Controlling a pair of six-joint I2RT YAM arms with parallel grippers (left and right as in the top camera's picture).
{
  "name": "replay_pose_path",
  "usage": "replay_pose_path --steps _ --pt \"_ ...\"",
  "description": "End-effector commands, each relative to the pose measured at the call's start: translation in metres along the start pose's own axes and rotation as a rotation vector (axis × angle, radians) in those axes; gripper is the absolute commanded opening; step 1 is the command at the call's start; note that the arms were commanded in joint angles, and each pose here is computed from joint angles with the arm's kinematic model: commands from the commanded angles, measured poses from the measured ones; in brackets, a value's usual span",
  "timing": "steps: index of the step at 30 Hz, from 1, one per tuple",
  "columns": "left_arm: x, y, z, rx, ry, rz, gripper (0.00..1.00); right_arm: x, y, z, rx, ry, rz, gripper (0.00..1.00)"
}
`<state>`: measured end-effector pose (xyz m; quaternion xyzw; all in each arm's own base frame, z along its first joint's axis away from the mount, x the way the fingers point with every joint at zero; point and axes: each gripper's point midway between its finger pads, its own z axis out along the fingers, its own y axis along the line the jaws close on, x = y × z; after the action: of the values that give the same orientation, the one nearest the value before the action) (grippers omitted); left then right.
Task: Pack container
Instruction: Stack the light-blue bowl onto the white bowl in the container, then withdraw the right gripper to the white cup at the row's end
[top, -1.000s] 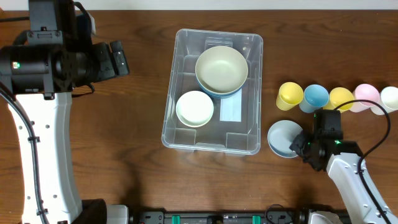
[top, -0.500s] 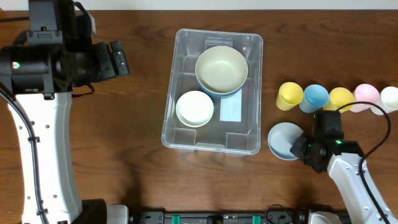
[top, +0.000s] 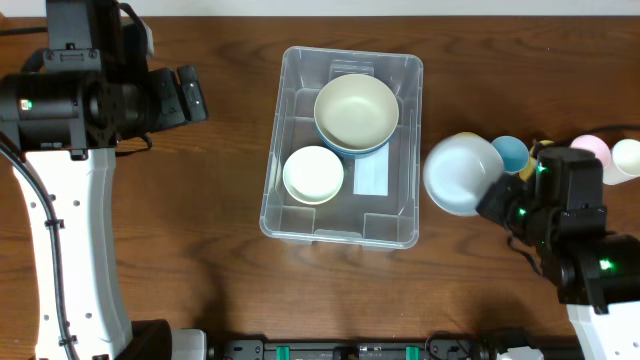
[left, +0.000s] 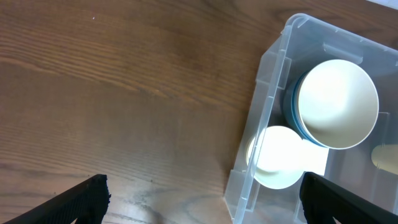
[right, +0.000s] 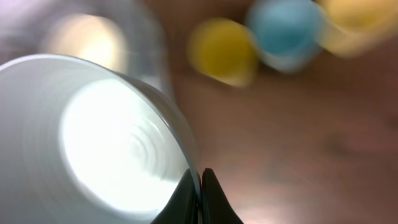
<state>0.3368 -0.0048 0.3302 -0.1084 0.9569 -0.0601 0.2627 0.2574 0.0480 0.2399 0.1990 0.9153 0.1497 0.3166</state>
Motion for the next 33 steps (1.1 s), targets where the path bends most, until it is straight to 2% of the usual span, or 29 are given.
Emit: replay_pose_path --steps 1,5,8,15,21,22,24,25,30,33 --pt "0.0 0.003 0.0 -0.014 -0.001 0.0 0.98 0.009 0.054 -0.001 -0.179 0.071 -0.114 0.02" --pt "0.0 0.003 0.0 -0.014 -0.001 0.0 0.98 0.024 0.099 0.03 -0.245 0.13 -0.193 0.02" --pt "0.0 0.003 0.0 -0.014 -0.001 0.0 0.98 0.044 0.122 0.072 -0.24 0.206 -0.245 0.02" --pt "0.0 0.003 0.0 -0.014 -0.001 0.0 0.98 0.078 0.151 0.167 -0.216 0.299 -0.331 0.02" --pt "0.0 0.003 0.0 -0.014 -0.001 0.0 0.98 0.1 0.158 0.197 -0.213 0.347 -0.358 0.01" --pt "0.0 0.003 0.0 -0.014 -0.001 0.0 0.98 0.102 0.161 0.195 -0.23 0.35 -0.375 0.03" --pt "0.0 0.003 0.0 -0.014 -0.001 0.0 0.98 0.1 0.169 0.188 -0.27 0.341 -0.41 0.24" --pt "0.0 0.003 0.0 -0.014 -0.001 0.0 0.98 0.096 0.172 0.183 -0.28 0.327 -0.42 0.31" --pt "0.0 0.003 0.0 -0.014 -0.001 0.0 0.98 0.051 0.179 0.137 -0.335 0.198 -0.396 0.46" --pt "0.0 0.003 0.0 -0.014 -0.001 0.0 0.98 0.013 0.159 0.104 -0.296 0.093 -0.347 0.51"
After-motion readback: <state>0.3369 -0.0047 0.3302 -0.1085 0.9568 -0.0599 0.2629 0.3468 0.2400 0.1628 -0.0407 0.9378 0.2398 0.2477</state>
